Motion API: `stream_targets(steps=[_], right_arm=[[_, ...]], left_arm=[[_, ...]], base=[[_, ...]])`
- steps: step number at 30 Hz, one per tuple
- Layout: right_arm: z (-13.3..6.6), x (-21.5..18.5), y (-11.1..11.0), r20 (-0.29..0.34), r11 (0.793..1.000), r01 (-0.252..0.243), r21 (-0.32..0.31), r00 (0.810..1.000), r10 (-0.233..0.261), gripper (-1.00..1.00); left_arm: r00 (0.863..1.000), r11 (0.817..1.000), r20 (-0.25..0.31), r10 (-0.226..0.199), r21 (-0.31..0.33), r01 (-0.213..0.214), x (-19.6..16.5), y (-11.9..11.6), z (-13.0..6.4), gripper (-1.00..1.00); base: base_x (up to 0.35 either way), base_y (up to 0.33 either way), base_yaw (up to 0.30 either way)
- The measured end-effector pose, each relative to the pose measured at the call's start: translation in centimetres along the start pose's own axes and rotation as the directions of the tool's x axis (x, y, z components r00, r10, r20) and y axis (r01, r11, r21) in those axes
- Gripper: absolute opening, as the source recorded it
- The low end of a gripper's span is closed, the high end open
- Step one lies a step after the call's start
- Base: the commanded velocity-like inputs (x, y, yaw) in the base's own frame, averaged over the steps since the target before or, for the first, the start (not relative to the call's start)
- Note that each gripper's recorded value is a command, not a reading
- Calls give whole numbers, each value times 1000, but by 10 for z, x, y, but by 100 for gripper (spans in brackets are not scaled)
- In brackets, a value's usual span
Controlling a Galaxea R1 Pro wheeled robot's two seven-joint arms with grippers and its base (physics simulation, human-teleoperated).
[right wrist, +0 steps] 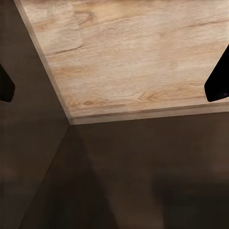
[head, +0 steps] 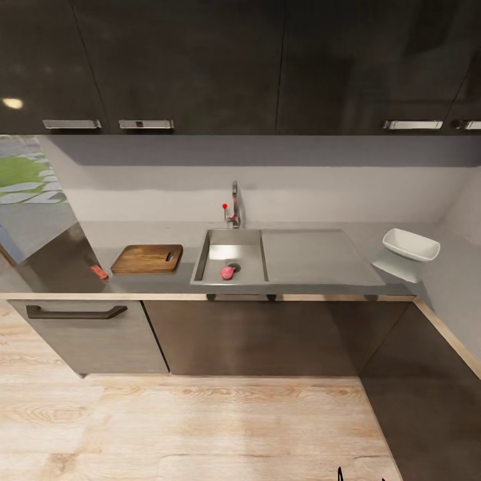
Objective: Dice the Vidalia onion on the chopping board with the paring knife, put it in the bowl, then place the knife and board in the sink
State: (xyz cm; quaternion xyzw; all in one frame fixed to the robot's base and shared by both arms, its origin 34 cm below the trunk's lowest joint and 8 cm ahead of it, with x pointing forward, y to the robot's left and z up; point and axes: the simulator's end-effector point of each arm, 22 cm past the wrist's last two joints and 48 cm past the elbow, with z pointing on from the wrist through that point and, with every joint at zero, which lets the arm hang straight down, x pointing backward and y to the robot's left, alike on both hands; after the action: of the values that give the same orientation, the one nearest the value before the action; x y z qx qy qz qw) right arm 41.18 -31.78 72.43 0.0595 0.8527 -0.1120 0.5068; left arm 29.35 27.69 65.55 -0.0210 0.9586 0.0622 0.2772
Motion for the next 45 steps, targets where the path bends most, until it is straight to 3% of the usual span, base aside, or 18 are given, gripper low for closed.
stream_targets(steps=[5, 8, 9, 13, 16, 21, 26, 29, 32, 34, 37, 38, 42, 45], right_arm=[[0, 0, 1, 0, 1000, 0, -1, 1000, 0, 100], [0, 0, 1, 0, 1000, -1, -1, 1000, 1, 100], [0, 0, 0, 0, 1000, 0, -1, 1000, 0, 100], [0, 0, 1, 0, 1000, -1, -1, 1000, 1, 100], [0, 0, 1, 0, 1000, -1, -1, 1000, 1, 100], [0, 1, 1, -4, 1000, 0, -1, 1000, 0, 100], [0, 15, 1, -71, 1000, 17, -5, 997, -17, 100], [-1, 22, 1, -103, 1000, 24, -5, 994, -25, 100], [-1, 24, 1, -111, 1000, 27, -6, 993, -27, 100], [-1, 25, 1, -113, 1000, 27, -6, 993, -28, 100], [-1, 25, 1, -114, 1000, 27, -6, 993, -28, 100], [0, 25, 1, -115, 1000, 27, -6, 993, -28, 100], [0, 25, 1, -115, 1000, 28, -7, 993, -28, 100], [-1, 25, 1, -114, 1000, 28, -7, 993, -28, 100]], left_arm=[[997, 1000, -77, -2, 15, 3, -47, -16, 13, 100], [996, 1000, -87, -3, 18, 5, -88, -19, 14, 100], [996, 1000, -86, -11, 27, 13, -117, -26, 10, 100], [993, 999, -112, -22, 45, 27, -153, -38, -2, 100], [991, 997, -130, -13, 69, 22, -192, -47, -21, 100], [998, 992, -55, 7, 126, 0, -266, -75, -53, 100], [1000, 989, -7, 14, 149, -12, -341, -88, -60, 100], [998, 988, 58, 11, 153, -20, -400, -90, -66, 100], [981, 987, 196, -4, 158, -28, -500, -93, -85, 100], [970, 987, 244, -4, 157, -35, -540, -94, -93, 100], [954, 987, 300, 2, 151, -50, -602, -97, -103, 100], [949, 987, 316, 13, 147, -62, -639, -100, -107, 100], [928, 986, 373, 16, 151, -78, -712, -105, -133, 100], [920, 982, 392, 7, 170, -80, -737, -109, -147, 100]], base=[[0, 0, 0], [0, 0, 0], [0, 0, 0], [0, 0, 0], [0, 0, 0], [0, 0, 0], [0, 0, 0], [0, 0, 0], [0, 0, 0], [0, 0, 0], [0, 0, 0], [0, 0, 0], [0, 0, 0], [0, 0, 0]])
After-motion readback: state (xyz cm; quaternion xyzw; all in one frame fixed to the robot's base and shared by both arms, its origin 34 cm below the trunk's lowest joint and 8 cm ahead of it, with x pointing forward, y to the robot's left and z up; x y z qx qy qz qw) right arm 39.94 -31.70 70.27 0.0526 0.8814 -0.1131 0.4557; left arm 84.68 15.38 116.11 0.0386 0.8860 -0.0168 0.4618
